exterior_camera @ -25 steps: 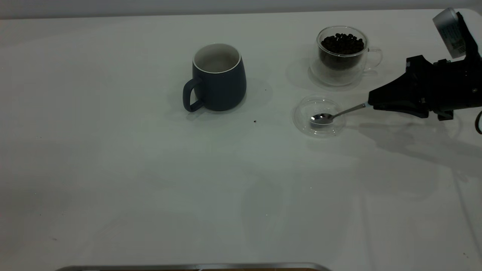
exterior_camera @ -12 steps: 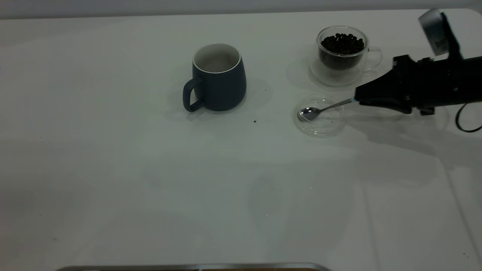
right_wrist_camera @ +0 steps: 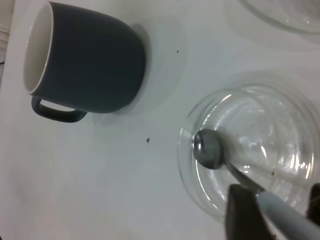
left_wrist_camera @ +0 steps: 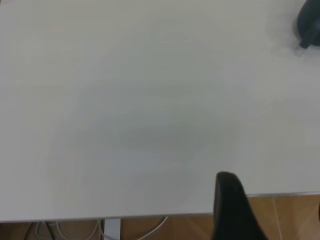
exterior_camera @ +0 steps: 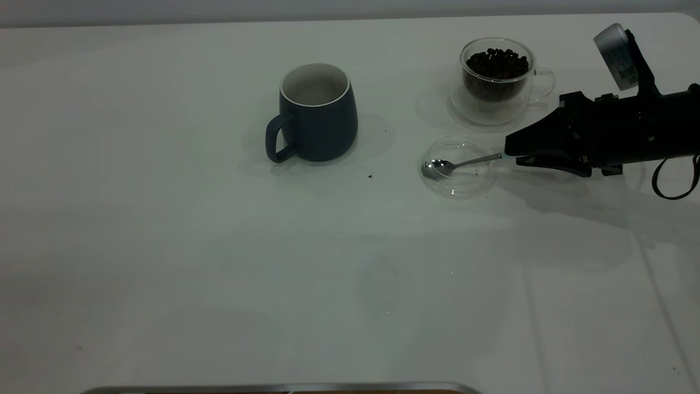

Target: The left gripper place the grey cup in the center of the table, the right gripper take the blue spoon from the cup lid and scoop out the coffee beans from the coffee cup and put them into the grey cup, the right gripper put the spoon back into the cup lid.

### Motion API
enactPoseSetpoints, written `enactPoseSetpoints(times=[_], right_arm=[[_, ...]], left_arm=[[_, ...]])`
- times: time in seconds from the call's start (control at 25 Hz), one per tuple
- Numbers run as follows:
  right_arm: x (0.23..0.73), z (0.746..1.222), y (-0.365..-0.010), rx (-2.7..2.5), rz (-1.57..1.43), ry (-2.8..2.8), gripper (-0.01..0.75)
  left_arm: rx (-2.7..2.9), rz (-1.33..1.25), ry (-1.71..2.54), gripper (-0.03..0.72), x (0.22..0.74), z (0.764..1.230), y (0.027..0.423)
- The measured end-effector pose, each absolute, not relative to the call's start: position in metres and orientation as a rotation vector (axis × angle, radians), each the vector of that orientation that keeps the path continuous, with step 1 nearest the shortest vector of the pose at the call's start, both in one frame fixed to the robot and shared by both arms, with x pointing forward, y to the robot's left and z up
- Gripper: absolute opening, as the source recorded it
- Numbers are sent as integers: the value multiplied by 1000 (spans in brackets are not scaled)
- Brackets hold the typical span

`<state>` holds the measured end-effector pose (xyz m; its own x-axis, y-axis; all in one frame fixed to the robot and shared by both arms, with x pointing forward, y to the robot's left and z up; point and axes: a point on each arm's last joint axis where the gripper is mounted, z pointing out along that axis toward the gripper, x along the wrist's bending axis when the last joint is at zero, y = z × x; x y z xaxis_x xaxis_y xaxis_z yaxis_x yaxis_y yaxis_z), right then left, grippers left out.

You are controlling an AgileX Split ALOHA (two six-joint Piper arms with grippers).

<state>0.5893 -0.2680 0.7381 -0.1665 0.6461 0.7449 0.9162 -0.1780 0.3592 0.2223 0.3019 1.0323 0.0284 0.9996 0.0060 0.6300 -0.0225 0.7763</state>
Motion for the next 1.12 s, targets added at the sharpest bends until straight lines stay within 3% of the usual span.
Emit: enactPoseSetpoints(times=[0.2, 0.32, 0.88, 1.12], right_arm=[[589, 733, -272, -1854, -1203, -1828, 564], [591, 733, -277, -1912, -1140, -1882, 615], [608, 771, -285, -1945, -1193, -2035, 604], [617, 814, -296, -2065, -1186, -2158, 588]], left_arm=[[1716, 798, 1663, 475, 222, 1032, 302], [1716, 798, 1663, 475, 222, 1032, 302], [1716, 798, 1663, 475, 222, 1032, 302], [1718, 799, 1661, 475, 222, 1032, 302]])
